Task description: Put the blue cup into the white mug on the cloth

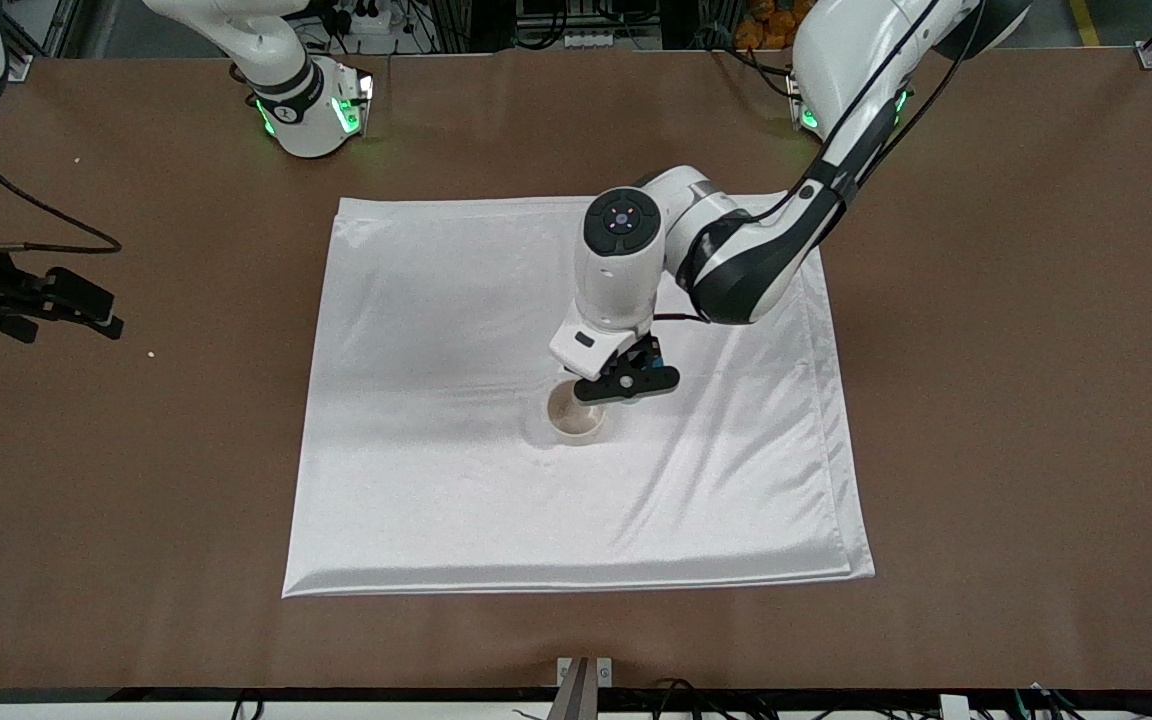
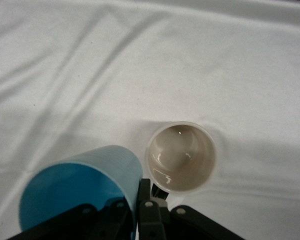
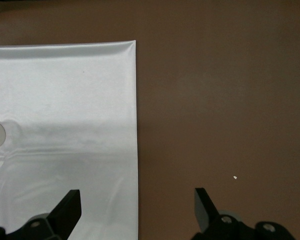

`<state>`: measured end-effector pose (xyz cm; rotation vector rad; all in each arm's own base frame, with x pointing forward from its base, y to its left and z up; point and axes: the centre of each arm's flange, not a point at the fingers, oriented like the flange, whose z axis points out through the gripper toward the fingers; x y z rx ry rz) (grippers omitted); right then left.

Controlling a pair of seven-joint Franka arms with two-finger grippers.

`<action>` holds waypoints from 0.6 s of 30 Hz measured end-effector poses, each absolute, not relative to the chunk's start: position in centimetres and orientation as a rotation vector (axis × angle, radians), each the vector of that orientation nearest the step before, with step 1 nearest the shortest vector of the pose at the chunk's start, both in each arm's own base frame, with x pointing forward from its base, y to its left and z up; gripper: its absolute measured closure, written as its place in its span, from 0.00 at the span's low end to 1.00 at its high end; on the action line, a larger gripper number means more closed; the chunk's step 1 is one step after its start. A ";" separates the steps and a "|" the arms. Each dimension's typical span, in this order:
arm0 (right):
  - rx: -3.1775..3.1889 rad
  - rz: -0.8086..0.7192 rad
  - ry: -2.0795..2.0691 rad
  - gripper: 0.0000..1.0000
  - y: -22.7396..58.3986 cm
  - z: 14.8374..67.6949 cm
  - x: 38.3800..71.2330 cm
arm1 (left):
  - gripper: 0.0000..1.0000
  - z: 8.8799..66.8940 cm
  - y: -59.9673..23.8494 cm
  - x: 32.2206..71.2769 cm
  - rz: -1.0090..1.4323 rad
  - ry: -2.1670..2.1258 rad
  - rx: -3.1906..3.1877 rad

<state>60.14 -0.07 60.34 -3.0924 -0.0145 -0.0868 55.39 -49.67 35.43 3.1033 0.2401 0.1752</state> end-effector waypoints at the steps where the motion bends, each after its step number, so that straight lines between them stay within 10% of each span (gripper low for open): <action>1: -3.094 -0.085 -0.027 0.00 -0.1 60.3 60.1 | 0.96 35.3 -50.0 55.3 0.191 0.238 3.110; 18: -3.182 -0.073 -0.234 0.00 0.0 60.2 60.0 | 0.96 33.8 -54.3 55.0 0.349 0.246 3.130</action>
